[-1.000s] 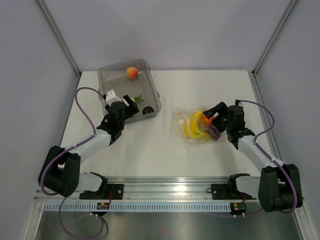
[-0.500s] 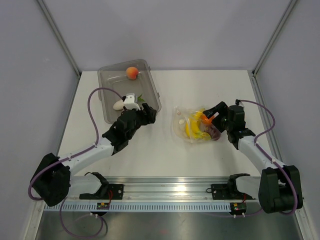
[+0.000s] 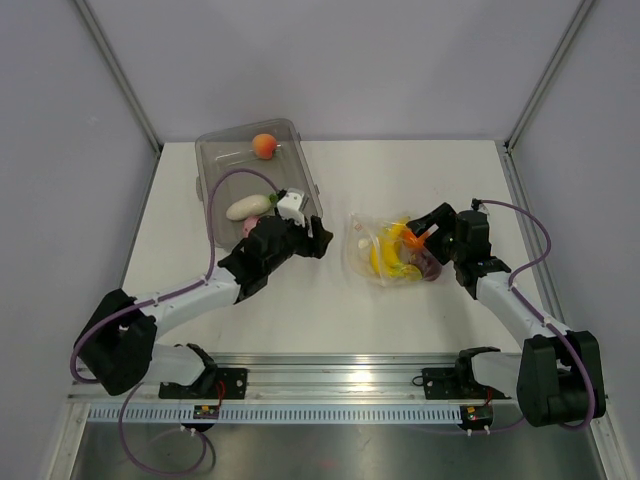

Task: Open the zip-top bag and remove the fake food
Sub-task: Pick up the fake fruit from the zipper food storage bag.

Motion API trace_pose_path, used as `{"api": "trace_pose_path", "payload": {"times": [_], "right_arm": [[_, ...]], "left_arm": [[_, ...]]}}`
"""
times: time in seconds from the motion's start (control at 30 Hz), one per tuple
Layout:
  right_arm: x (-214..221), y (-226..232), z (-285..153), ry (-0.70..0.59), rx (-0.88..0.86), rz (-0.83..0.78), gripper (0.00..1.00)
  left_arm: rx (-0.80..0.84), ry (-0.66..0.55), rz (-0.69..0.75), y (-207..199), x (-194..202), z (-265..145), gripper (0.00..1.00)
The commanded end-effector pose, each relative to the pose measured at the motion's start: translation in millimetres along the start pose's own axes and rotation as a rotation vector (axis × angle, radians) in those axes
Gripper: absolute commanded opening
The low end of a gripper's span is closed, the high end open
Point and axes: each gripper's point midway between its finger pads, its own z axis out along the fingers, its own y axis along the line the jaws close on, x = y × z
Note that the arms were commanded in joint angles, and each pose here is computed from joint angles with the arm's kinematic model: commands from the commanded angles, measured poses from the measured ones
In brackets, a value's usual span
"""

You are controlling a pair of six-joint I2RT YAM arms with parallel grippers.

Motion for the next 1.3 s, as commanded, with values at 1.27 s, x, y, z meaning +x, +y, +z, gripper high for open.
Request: {"api": "trace_pose_path", "payload": {"times": [1.27], "right_arm": [[-28,-15,-26,-0.101,0.198,0.077,0.94]], "left_arm": [[0.371,0.156,0.459,-120,59,70,0.64]]}}
